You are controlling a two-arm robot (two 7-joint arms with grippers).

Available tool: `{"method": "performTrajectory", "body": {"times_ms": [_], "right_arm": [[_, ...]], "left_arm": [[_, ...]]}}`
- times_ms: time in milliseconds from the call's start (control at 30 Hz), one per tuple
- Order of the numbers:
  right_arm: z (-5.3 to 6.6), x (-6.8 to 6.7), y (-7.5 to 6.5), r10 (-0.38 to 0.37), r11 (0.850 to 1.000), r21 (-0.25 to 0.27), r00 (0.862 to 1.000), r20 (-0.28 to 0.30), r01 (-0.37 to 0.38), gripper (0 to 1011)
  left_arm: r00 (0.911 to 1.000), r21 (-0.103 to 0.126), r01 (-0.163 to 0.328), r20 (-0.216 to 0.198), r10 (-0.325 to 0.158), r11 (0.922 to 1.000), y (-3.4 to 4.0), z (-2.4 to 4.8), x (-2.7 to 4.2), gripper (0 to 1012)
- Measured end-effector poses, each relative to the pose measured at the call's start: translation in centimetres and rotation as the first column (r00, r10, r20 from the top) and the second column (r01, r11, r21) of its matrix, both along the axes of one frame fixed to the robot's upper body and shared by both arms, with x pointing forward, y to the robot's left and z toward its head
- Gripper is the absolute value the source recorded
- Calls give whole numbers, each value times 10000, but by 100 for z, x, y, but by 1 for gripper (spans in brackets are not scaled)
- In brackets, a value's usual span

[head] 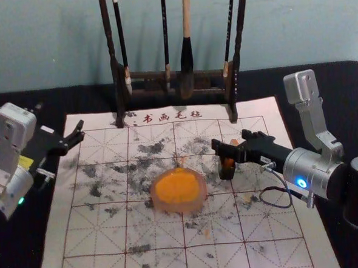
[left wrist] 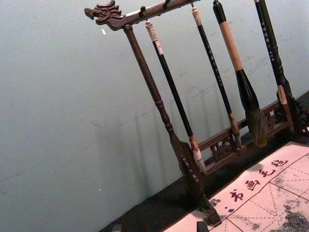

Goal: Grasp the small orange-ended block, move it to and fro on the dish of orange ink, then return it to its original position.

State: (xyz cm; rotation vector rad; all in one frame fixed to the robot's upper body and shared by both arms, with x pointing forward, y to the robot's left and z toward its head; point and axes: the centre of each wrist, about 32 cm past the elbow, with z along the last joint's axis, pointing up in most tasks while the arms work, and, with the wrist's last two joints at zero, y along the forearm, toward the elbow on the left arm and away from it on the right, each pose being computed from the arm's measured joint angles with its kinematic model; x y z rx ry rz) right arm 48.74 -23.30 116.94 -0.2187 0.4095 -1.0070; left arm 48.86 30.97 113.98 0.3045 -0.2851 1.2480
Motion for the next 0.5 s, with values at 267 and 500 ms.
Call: {"method": "performTrajectory", "body": {"times_ms": [267,500], "right_arm": [[-4,-10,4,-93,10000,-11,9999,-97,93,1000],[-15,-27,21,-24,9999,-168,10000,-43,23,1000]], "left_arm": [[10000,-1,0,0,0,10000,0,0,0,1001],[10000,-1,0,0,0,10000,0,0,0,1001]]}}
